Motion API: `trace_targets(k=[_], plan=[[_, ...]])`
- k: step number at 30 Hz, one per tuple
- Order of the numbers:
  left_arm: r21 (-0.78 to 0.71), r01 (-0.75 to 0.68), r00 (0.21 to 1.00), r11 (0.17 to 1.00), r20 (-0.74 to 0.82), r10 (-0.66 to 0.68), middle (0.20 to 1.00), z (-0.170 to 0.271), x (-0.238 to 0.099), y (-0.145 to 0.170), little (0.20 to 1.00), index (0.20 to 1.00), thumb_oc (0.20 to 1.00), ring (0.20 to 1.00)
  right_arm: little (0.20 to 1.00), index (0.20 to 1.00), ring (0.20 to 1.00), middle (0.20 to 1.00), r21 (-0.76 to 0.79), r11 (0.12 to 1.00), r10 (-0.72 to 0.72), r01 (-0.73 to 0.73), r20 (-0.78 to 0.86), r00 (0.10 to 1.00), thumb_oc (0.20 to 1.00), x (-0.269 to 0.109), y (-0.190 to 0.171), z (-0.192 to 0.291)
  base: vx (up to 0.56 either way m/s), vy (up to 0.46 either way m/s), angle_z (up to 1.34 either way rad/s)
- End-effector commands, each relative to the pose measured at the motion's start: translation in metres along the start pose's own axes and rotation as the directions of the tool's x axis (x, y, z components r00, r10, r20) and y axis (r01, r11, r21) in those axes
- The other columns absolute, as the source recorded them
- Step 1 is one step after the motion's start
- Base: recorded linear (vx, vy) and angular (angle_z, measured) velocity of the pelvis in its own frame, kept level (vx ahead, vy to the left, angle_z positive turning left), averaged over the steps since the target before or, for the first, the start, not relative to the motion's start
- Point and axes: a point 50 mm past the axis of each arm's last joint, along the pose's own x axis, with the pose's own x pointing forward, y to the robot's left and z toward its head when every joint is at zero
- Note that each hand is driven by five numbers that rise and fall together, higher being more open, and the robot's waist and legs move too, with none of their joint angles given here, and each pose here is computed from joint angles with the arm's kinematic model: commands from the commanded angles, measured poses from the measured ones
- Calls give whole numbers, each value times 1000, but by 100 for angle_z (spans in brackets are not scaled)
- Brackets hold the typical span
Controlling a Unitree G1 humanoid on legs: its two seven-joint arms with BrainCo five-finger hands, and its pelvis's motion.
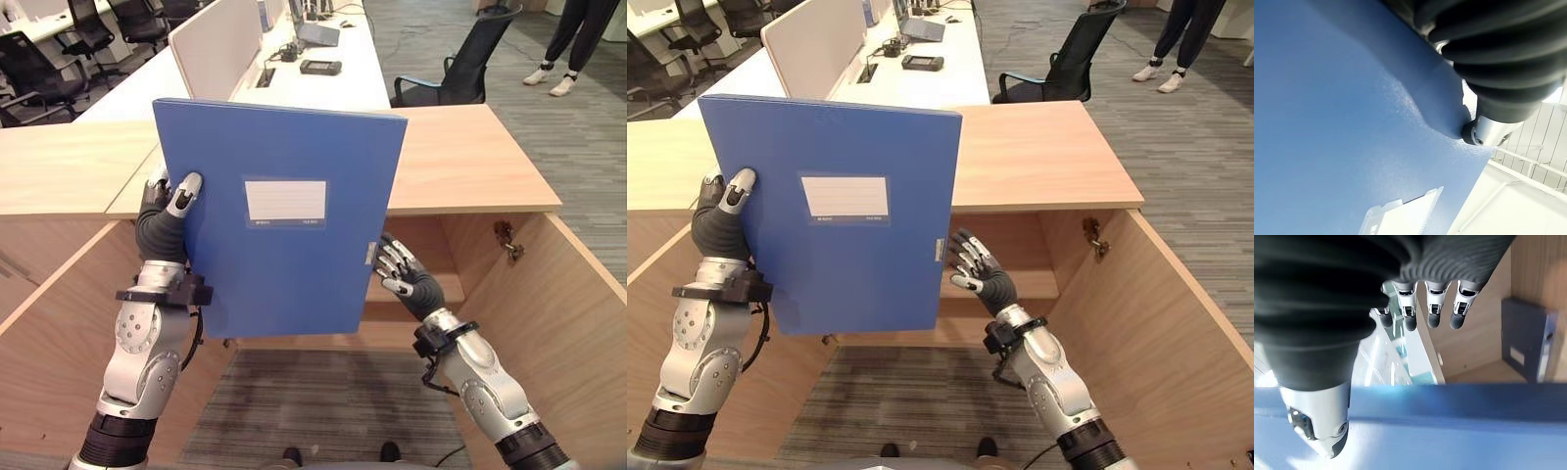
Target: Put the empty folder in the office cabinet
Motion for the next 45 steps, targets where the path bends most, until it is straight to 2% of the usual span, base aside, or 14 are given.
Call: trace_targets(k=[1, 12, 24, 45], plan=[[38, 70, 991, 997, 115, -74, 200, 17, 21, -7, 200, 200, 200, 200, 1000, 1000, 1000, 1000, -4, 986, 165, -167, 188, 968, 1000, 20, 27, 39, 0, 0, 0], [93, 101, 990, 991, 90, -109, 200, 12, 19, -8, 200, 200, 200, 200, 1000, 1000, 1000, 1000, -44, 973, 230, -225, 204, 952, 1000, 23, 35, 47, 3, -1, -2], [171, 124, 988, 977, 70, -137, 200, 6, 20, -13, 200, 200, 200, 200, 1000, 1000, 1000, 1000, -53, 975, 222, -216, 179, 958, 1000, 27, 36, 41, 0, 0, 0], [212, 155, 982, 965, 78, -174, 200, -1, 29, -29, 200, 200, 200, 200, 1000, 1000, 1000, 1000, -27, 973, 231, -229, 147, 962, 1000, 30, 43, 31, 1, 0, 0]])
